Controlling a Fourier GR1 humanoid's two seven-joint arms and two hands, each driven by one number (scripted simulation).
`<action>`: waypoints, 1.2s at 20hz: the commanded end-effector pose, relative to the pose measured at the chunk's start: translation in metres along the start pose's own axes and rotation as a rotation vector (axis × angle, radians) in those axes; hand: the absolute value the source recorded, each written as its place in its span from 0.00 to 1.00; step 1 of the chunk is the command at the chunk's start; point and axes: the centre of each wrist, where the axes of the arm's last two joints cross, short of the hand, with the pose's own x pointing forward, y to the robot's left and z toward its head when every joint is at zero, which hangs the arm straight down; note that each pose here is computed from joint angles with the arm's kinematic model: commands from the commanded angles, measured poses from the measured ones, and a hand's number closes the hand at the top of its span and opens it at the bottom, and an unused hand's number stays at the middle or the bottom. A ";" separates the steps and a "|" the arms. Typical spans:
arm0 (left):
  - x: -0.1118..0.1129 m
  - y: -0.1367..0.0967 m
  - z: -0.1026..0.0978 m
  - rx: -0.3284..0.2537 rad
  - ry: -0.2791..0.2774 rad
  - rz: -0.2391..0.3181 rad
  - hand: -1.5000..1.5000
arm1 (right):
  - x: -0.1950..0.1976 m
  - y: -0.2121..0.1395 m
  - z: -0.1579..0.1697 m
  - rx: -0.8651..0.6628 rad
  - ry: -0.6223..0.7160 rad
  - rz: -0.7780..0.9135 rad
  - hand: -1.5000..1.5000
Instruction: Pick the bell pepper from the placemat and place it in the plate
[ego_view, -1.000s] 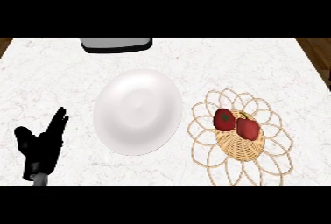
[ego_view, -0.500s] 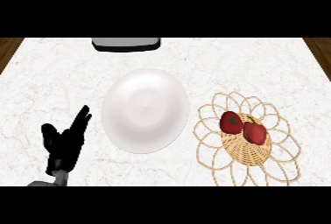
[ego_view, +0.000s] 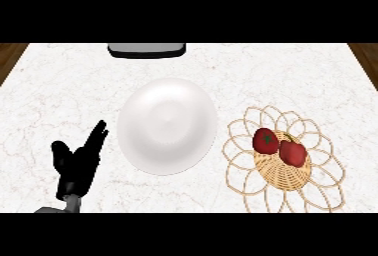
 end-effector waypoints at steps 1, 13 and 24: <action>-0.007 -0.016 0.012 -0.056 0.034 0.034 0.50 | 0.037 0.004 0.006 0.089 0.068 0.125 0.00; 0.005 -0.026 0.001 -0.084 0.043 0.019 0.50 | 0.073 0.077 0.006 0.174 0.204 0.235 0.00; -0.027 0.000 -0.004 -0.065 0.053 0.028 0.50 | 0.075 0.137 0.007 0.280 0.244 0.218 0.00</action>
